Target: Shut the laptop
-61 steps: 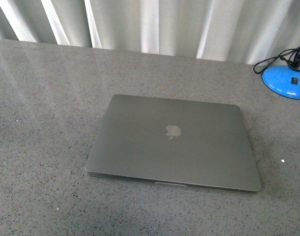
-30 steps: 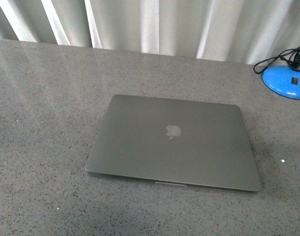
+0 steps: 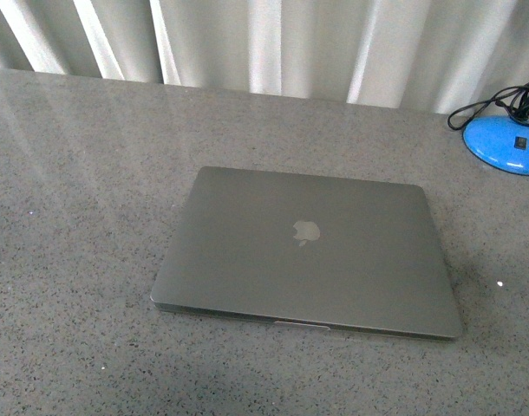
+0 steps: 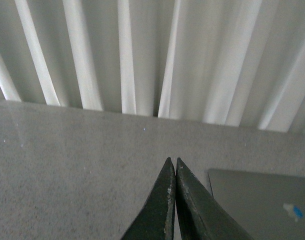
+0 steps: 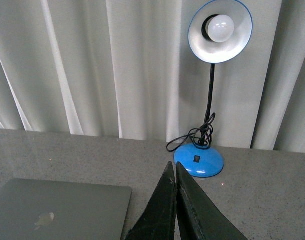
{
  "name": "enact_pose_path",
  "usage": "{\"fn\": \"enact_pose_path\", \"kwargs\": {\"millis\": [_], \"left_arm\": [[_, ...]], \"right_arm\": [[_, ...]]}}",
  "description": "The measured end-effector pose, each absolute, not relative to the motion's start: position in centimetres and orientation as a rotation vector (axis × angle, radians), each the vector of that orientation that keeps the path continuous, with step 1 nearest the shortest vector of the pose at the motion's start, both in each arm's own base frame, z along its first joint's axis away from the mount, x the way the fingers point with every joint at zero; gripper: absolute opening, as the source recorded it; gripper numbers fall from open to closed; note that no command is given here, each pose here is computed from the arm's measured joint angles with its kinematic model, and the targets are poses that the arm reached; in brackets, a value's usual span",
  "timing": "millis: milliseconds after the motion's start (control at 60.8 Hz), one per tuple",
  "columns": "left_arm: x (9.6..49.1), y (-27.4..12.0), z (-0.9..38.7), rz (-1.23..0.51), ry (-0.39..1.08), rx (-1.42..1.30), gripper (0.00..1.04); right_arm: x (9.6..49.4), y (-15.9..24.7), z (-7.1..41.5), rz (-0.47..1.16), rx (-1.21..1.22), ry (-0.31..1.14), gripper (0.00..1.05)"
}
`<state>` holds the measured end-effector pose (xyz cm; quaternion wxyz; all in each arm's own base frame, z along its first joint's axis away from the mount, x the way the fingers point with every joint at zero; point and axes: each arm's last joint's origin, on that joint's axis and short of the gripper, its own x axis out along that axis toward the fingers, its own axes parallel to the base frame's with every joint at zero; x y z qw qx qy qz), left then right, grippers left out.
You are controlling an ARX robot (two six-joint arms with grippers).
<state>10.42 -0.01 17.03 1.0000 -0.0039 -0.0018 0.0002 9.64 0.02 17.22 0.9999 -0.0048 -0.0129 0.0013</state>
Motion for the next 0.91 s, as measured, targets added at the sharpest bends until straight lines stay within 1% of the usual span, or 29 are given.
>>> {"fn": "enact_pose_path", "kwargs": {"millis": [33,148,181,214,280,296,329,362,379,428,543,560,576,609,675,905], "left_arm": [[10.06,-0.02,16.79,-0.002,0.013,-0.008,0.04],[9.69,-0.02,16.98,-0.002,-0.017,-0.008,0.04],[9.69,-0.02,16.96,0.0,-0.015,-0.008,0.09],[9.69,-0.02,16.96,0.0,-0.015,-0.008,0.15],[9.68,-0.02,16.96,-0.001,-0.015,-0.008,0.29],[9.68,-0.02,16.96,-0.001,-0.015,-0.008,0.31],[9.68,-0.02,16.95,-0.001,-0.015,-0.008,0.4],[9.68,-0.02,16.96,-0.001,-0.015,-0.008,0.49],[9.68,-0.02,16.96,-0.001,-0.015,-0.008,0.54],[9.68,-0.02,16.96,-0.001,-0.015,-0.008,0.65],[9.68,-0.02,16.96,-0.001,-0.015,-0.008,0.97],[9.68,-0.02,16.96,-0.001,-0.015,-0.007,0.99],[9.68,-0.02,16.96,-0.001,-0.015,-0.006,0.99],[9.68,-0.02,16.96,-0.001,-0.015,-0.007,0.97],[9.68,-0.02,16.96,-0.001,-0.015,-0.007,0.98],[9.68,-0.02,16.96,-0.001,-0.015,-0.007,0.98]], "right_arm": [[9.64,0.02,17.2,0.002,-0.01,-0.024,0.01],[9.64,0.02,17.17,0.001,-0.01,-0.021,0.01],[9.64,0.02,17.18,0.001,-0.01,-0.022,0.01],[9.64,0.02,17.18,0.001,-0.01,-0.022,0.04],[9.64,0.02,17.17,0.001,-0.01,-0.021,0.18],[9.64,0.02,17.17,0.001,-0.01,-0.021,0.22],[9.64,0.02,17.18,0.001,-0.01,-0.022,0.29],[9.64,0.02,17.18,0.001,-0.01,-0.022,0.4],[9.64,0.02,17.18,0.001,-0.01,-0.022,0.43],[9.64,0.02,17.18,0.001,-0.01,-0.022,0.53],[9.64,0.02,17.18,0.001,-0.01,-0.022,0.85],[9.64,0.02,17.18,0.001,-0.01,-0.022,0.89],[9.64,0.02,17.18,0.001,-0.01,-0.022,0.94],[9.64,0.02,17.18,0.001,-0.007,-0.022,0.97],[9.64,0.02,17.18,0.001,-0.007,-0.022,0.94],[9.64,0.02,17.18,0.001,-0.006,-0.022,0.95]]}}
